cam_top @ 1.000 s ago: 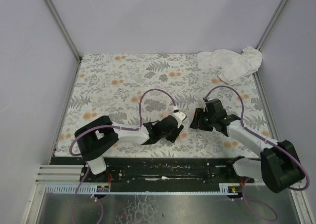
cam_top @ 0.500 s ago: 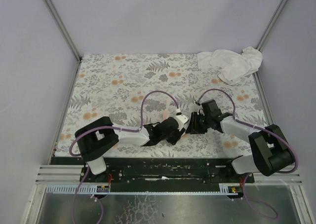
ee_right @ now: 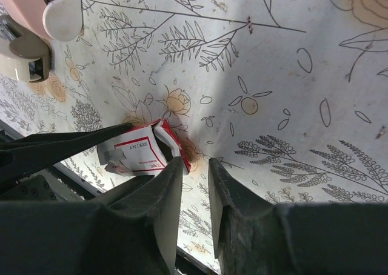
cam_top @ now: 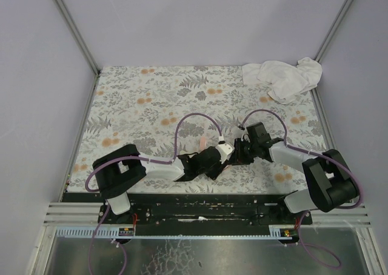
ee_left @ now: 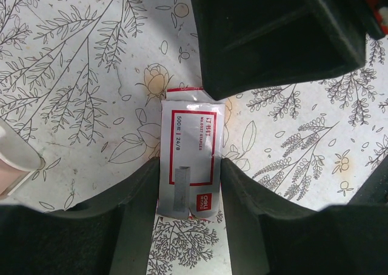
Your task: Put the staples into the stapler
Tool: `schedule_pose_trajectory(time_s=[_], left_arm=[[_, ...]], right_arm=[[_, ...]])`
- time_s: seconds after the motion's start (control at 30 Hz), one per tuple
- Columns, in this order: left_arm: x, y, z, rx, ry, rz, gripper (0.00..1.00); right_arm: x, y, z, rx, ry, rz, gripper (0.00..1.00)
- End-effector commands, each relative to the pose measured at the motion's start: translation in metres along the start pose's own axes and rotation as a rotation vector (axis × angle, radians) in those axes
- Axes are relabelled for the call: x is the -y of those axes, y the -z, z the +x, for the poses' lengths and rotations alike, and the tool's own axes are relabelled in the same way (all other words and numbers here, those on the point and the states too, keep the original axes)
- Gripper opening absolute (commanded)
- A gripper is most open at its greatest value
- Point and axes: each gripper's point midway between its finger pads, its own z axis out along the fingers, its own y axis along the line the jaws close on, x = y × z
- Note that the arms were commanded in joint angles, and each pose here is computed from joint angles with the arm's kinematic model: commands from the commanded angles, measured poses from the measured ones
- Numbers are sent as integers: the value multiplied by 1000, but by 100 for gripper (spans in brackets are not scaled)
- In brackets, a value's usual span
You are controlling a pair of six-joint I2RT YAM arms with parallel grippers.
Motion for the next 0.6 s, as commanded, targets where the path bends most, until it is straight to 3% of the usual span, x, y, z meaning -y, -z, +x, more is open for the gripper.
schedule_pose_trajectory(time_s=[0.0,0.4,0.57], left_arm=[[4,-5,-11,44,-25,-4,41],[7,-5,-13,47,-36,-6,41],[6,-5,-13,48,-40,-9,41]], right_arm=[[-17,1,-13,15,45,-72,30],[-18,-4,0,-54,49,-106,23],[-12,-4,-1,-59,52,-71,3]])
